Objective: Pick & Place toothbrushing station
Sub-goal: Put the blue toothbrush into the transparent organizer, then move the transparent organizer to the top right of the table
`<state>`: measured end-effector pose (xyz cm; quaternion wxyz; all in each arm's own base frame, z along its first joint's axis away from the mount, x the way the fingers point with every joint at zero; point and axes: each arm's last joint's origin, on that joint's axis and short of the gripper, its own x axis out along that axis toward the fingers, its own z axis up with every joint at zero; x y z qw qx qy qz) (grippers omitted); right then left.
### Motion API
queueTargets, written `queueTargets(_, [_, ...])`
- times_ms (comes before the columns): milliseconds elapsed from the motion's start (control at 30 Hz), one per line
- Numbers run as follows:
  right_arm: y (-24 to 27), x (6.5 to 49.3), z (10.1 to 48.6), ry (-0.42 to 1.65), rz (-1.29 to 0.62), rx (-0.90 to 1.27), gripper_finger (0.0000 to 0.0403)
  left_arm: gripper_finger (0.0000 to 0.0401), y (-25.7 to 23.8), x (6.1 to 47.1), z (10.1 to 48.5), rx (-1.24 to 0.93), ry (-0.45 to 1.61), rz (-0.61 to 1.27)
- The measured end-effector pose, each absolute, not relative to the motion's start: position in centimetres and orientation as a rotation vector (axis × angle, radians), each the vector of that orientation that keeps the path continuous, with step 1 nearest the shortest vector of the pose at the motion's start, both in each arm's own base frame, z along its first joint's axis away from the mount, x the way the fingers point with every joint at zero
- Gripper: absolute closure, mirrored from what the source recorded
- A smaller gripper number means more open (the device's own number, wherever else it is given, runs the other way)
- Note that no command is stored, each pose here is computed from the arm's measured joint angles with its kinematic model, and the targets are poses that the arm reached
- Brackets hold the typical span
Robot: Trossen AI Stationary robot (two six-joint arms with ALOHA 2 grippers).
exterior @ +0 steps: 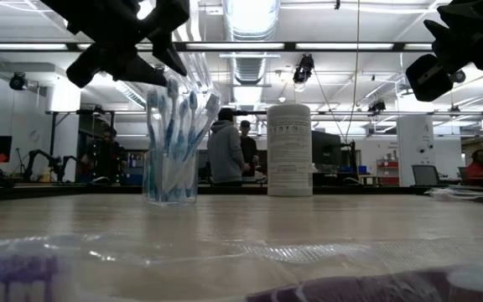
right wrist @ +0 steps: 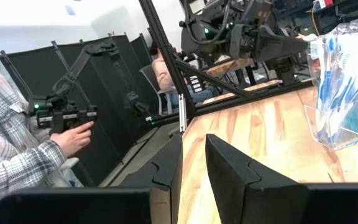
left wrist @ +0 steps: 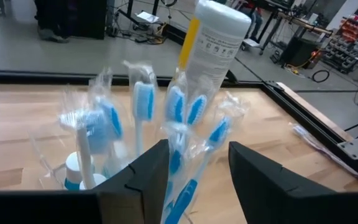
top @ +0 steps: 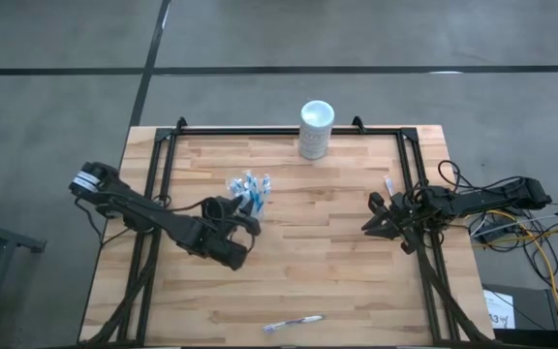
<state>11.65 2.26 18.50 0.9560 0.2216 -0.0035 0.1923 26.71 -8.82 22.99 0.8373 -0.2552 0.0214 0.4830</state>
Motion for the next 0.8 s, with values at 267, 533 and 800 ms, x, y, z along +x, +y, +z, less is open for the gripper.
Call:
queueTargets(267, [2.3,11.6,18.5,-0.007,0.390,0.450,0.0335,0.0231,-8.4,25.6,25.2,-0.554,0.044,0.988])
queueTargets(533, [2.3,11.6,18.5,-0.007,0.391,0.450,0.0335,0.0231,-8.0,24.6,26.7,-0.602,0.043,0.954])
queueTargets(800, [2.3,11.6,18.5,-0.007,0.390,0.450,0.0335,0.0231,-7.7,23.9,28.5,-0.582,0.040,0.927])
